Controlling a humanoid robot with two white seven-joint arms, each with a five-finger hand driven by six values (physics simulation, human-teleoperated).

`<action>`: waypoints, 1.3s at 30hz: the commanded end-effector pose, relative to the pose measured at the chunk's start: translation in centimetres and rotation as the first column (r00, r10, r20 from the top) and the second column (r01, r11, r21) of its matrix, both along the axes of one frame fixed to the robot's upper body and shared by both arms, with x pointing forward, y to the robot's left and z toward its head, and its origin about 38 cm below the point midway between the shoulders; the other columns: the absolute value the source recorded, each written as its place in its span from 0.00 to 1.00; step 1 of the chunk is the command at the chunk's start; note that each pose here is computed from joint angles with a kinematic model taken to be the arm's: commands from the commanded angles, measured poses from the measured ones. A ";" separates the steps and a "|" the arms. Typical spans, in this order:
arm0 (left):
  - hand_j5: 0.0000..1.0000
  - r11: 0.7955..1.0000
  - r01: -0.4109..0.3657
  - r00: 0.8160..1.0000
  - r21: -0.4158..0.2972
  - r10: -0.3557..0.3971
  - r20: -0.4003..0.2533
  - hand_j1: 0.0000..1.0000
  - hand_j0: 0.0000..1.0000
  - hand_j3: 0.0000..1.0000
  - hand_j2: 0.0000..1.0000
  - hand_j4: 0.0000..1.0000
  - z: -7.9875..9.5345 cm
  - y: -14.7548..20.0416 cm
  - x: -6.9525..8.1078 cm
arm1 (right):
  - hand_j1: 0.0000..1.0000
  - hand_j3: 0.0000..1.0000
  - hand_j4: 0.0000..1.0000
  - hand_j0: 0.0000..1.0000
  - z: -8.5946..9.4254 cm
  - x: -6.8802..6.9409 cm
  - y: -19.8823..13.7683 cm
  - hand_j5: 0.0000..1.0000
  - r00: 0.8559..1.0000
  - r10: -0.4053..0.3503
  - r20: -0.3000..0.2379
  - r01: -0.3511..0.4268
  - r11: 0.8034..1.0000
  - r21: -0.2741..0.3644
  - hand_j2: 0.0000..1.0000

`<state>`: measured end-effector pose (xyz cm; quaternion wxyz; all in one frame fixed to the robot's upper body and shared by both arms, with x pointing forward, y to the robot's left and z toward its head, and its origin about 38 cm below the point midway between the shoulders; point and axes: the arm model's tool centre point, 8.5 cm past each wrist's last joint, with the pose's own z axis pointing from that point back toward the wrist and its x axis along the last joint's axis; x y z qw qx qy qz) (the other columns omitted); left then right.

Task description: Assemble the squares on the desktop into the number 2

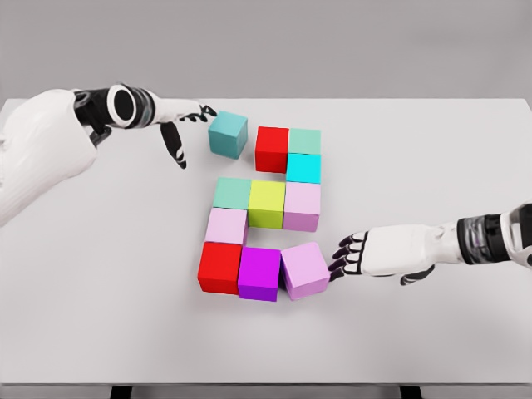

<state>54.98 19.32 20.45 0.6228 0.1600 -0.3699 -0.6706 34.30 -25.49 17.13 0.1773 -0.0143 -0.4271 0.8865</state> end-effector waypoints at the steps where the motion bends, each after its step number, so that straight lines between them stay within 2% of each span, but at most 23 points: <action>1: 1.00 1.000 0.001 1.000 0.009 -0.001 -0.001 1.00 1.00 1.00 1.00 1.00 -0.1 0.4 -0.1 | 1.00 1.00 1.00 1.00 -0.1 -0.1 0.1 1.00 1.000 0.000 -0.006 0.000 1.000 0.003 1.00; 6: 1.00 0.999 0.035 0.999 0.001 -0.035 0.018 1.00 1.00 1.00 1.00 1.00 1.2 -0.8 -1.5 | 1.00 1.00 1.00 1.00 -0.2 -0.1 0.3 1.00 1.000 0.005 -0.009 -0.005 1.000 0.007 1.00; 15: 1.00 0.999 0.040 0.999 -0.009 -0.039 0.015 1.00 1.00 1.00 1.00 1.00 1.3 -0.7 -1.7 | 0.99 0.99 0.99 0.99 -0.8 -0.5 1.1 0.99 0.999 0.025 -0.027 -0.025 1.000 0.014 0.99; 17: 1.00 1.000 0.024 1.000 -0.012 -0.024 0.020 1.00 1.00 1.00 1.00 1.00 1.6 -0.3 -1.4 | 0.99 0.99 0.99 0.99 -1.0 -0.6 1.3 0.99 0.999 0.029 -0.031 -0.028 0.999 0.015 0.99; 21: 1.00 0.997 -0.077 0.997 -0.028 0.077 0.015 1.00 1.00 1.00 1.00 1.00 1.8 2.0 0.4 | 0.97 0.97 0.97 0.97 -1.2 -0.7 1.4 0.97 0.999 0.033 -0.037 -0.032 0.999 0.015 0.97; 25: 1.00 0.997 -0.074 0.997 -0.025 0.074 -0.006 1.00 1.00 1.00 1.00 1.00 0.5 -0.5 1.3 | 1.00 1.00 1.00 1.00 -1.2 -0.7 1.0 1.00 0.999 0.025 -0.039 -0.025 1.000 0.008 1.00; 27: 1.00 0.998 -0.057 0.998 -0.026 0.057 -0.006 1.00 1.00 1.00 1.00 1.00 0.3 -1.5 1.2 | 1.00 1.00 1.00 1.00 0.0 0.0 -0.9 1.00 1.000 -0.020 -0.006 0.020 1.000 -0.014 1.00; 29: 1.00 0.998 -0.050 0.999 -0.026 0.050 -0.008 1.00 1.00 1.00 1.00 1.00 0.2 -1.8 1.1 | 1.00 1.00 1.00 1.00 2.0 2.1 -3.0 1.00 0.993 -0.101 0.057 0.101 0.995 -0.002 1.00; 30: 1.00 0.998 -0.052 0.999 -0.023 0.052 -0.010 1.00 1.00 1.00 1.00 1.00 0.1 -1.6 1.1 | 1.00 1.00 1.00 1.00 2.5 2.9 -3.7 1.00 0.988 -0.134 0.071 0.134 0.991 0.003 1.00; 31: 1.00 0.998 -0.054 0.999 -0.023 0.053 -0.009 1.00 1.00 1.00 1.00 1.00 0.1 -1.5 1.1 | 1.00 1.00 1.00 1.00 2.7 3.1 -3.8 1.00 0.987 -0.141 0.072 0.141 0.990 0.012 1.00; 32: 1.00 0.998 -0.058 0.998 -0.021 0.058 -0.008 1.00 1.00 1.00 1.00 1.00 0.1 -1.1 1.1 | 1.00 1.00 1.00 1.00 3.3 3.1 -3.4 1.00 0.988 -0.152 0.022 0.150 0.985 0.085 1.00; 34: 1.00 0.998 -0.054 0.998 -0.020 0.054 -0.008 1.00 1.00 1.00 1.00 1.00 0.1 -1.2 1.0 | 1.00 1.00 1.00 1.00 4.3 2.9 -2.7 1.00 0.984 -0.158 -0.081 0.172 0.959 0.223 1.00; 36: 1.00 0.999 -0.043 0.999 -0.026 0.043 -0.009 1.00 1.00 1.00 1.00 1.00 0.1 -1.8 1.0 | 1.00 1.00 1.00 1.00 4.7 2.7 -2.1 1.00 0.977 -0.147 -0.152 0.188 0.935 0.302 1.00; 37: 1.00 0.998 -0.050 0.999 -0.024 0.050 -0.010 1.00 1.00 1.00 1.00 1.00 0.1 -1.7 1.0 | 1.00 1.00 1.00 1.00 4.9 2.6 -1.8 1.00 0.969 -0.135 -0.204 0.202 0.913 0.354 1.00; 38: 1.00 0.998 -0.066 0.998 -0.018 0.066 -0.009 1.00 1.00 1.00 1.00 1.00 0.2 -1.1 1.1 | 1.00 1.00 1.00 1.00 4.6 2.4 -1.1 1.00 0.964 -0.117 -0.240 0.205 0.900 0.383 1.00; 39: 1.00 0.997 -0.075 0.997 -0.008 0.075 -0.005 1.00 1.00 1.00 1.00 1.00 0.2 -0.6 1.2 | 1.00 1.00 1.00 1.00 4.3 2.3 -0.5 1.00 0.962 -0.103 -0.252 0.199 0.898 0.393 1.00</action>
